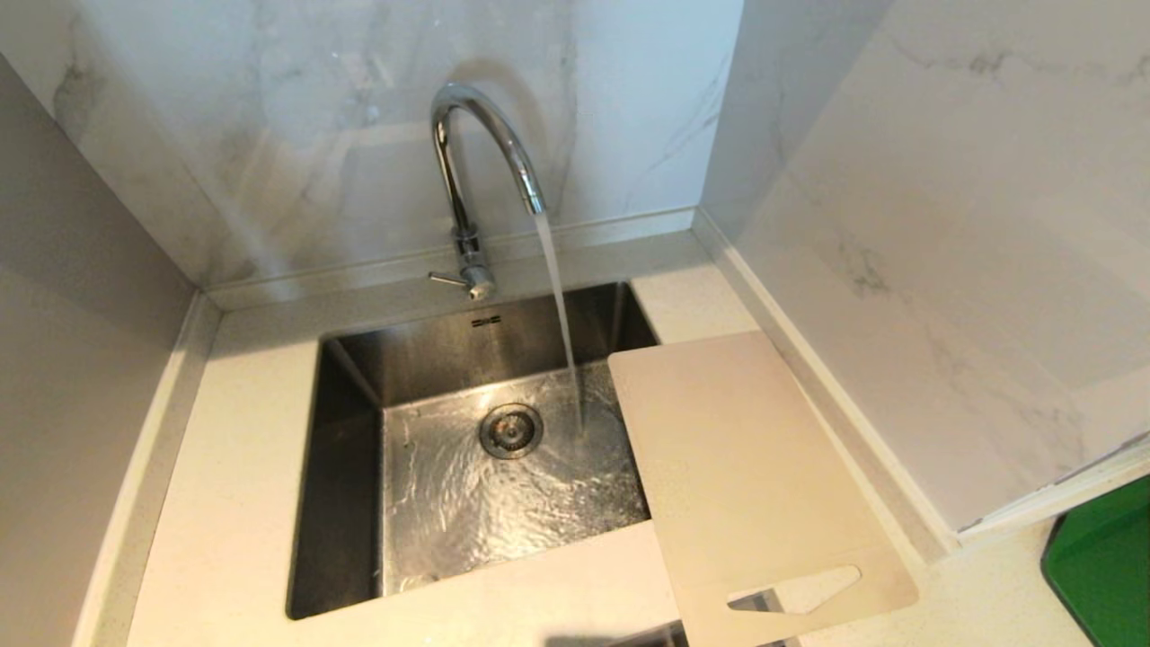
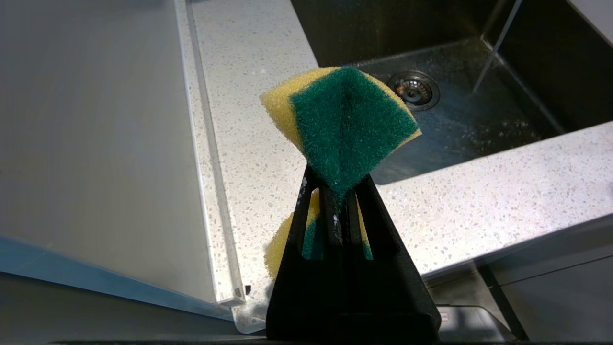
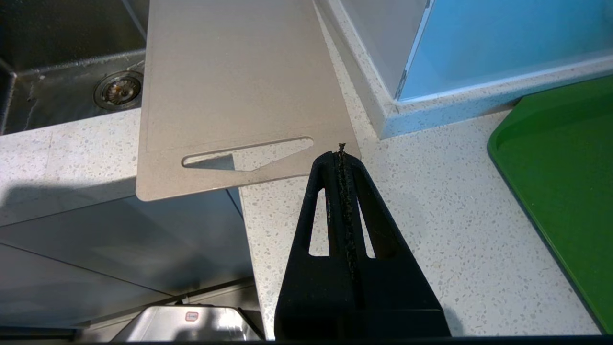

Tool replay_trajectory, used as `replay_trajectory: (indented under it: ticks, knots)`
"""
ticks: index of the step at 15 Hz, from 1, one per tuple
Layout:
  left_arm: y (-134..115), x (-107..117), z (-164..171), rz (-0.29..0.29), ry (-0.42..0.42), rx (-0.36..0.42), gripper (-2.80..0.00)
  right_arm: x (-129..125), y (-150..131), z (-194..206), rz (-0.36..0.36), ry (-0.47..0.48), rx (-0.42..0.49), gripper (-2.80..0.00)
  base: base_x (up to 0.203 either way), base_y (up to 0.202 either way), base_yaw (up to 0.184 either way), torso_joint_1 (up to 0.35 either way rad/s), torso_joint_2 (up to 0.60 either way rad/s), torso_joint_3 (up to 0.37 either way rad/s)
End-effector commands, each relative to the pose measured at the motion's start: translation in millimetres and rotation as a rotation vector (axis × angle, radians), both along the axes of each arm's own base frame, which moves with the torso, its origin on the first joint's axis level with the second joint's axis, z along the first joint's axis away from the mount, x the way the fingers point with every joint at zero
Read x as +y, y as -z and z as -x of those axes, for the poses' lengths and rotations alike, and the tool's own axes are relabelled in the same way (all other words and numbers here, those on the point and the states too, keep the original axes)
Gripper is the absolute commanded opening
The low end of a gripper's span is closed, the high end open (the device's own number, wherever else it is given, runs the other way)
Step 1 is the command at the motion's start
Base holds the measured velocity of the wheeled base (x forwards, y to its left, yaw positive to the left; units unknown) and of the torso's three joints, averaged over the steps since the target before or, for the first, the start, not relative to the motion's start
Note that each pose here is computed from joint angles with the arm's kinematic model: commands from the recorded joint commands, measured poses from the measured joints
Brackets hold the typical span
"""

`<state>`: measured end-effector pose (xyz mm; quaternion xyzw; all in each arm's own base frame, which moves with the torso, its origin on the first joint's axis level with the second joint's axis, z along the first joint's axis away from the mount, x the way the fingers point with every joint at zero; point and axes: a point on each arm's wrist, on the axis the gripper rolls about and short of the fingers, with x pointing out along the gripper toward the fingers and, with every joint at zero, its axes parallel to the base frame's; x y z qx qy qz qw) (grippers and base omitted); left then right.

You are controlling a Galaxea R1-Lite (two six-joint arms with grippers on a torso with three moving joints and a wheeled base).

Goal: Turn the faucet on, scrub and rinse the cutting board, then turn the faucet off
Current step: Pick up the cutting board

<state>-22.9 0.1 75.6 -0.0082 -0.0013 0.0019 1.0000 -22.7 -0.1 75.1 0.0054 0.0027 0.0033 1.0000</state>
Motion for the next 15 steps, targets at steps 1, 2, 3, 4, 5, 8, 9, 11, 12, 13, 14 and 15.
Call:
replay_trajectory:
  ticks: [1,2,3,4,5,8,9,11,12,13,14,15]
  knots:
    - [0.6,0.0,-0.1,0.005,-0.001,0.002,-2.80,0.0,0.2,-0.9,0.000,-0.001,0.012,-2.80,0.000,0.000,0.000,0.000,0.00,0.000]
    - [0.7,0.0,-0.2,0.005,-0.001,0.002,-2.80,0.0,-0.1,-2.0,0.000,-0.001,0.028,-2.80,0.000,0.000,0.000,0.000,0.00,0.000]
    - [0.8,0.0,-0.2,0.005,-0.001,0.002,-2.80,0.0,-0.4,-3.3,0.000,-0.001,0.044,-2.80,0.000,0.000,0.000,0.000,0.00,0.000]
    - [0.5,0.0,-0.1,0.005,-0.001,0.000,-2.80,0.0,-0.5,-3.1,0.000,-0.001,0.041,-2.80,0.000,0.000,0.000,0.000,0.00,0.000]
    - [0.5,0.0,-0.1,0.005,-0.001,0.001,-2.80,0.0,-0.4,-2.7,0.000,-0.001,0.035,-2.80,0.000,0.000,0.000,0.000,0.00,0.000]
    - [0.7,0.0,-0.2,0.005,-0.001,0.001,-2.80,0.0,0.3,-0.8,0.000,-0.001,0.012,-2.80,0.000,0.000,0.000,0.000,0.00,0.000]
    - [0.2,0.0,-0.1,0.005,-0.001,-0.001,-2.80,0.0,0.4,0.0,0.000,-0.001,-0.001,-2.80,0.000,0.000,0.000,0.000,0.00,0.000]
    - [0.8,0.0,-0.2,0.005,-0.001,0.003,-2.80,0.0,0.6,0.0,0.000,-0.001,0.001,-2.80,0.000,0.000,0.000,0.000,0.00,0.000]
    - [0.3,0.0,-0.1,0.005,-0.001,0.000,-2.80,0.0,0.4,0.0,0.002,0.000,-0.001,-2.80,0.000,0.000,0.000,0.000,0.00,0.000]
    - [0.6,0.0,-0.2,0.005,-0.001,0.001,-2.80,0.0,0.4,0.0,0.002,0.000,-0.001,-2.80,0.000,0.000,0.000,0.000,0.00,0.000]
    - [0.4,0.0,-0.1,0.005,-0.001,0.000,-2.80,0.0,0.4,0.0,0.002,-0.001,0.000,-2.80,0.000,0.000,0.000,0.000,0.00,0.000]
    - [0.8,0.0,-0.2,0.005,-0.001,0.002,-2.80,0.0,0.4,0.0,0.002,0.000,-0.001,-2.80,0.000,0.000,0.000,0.000,0.00,0.000]
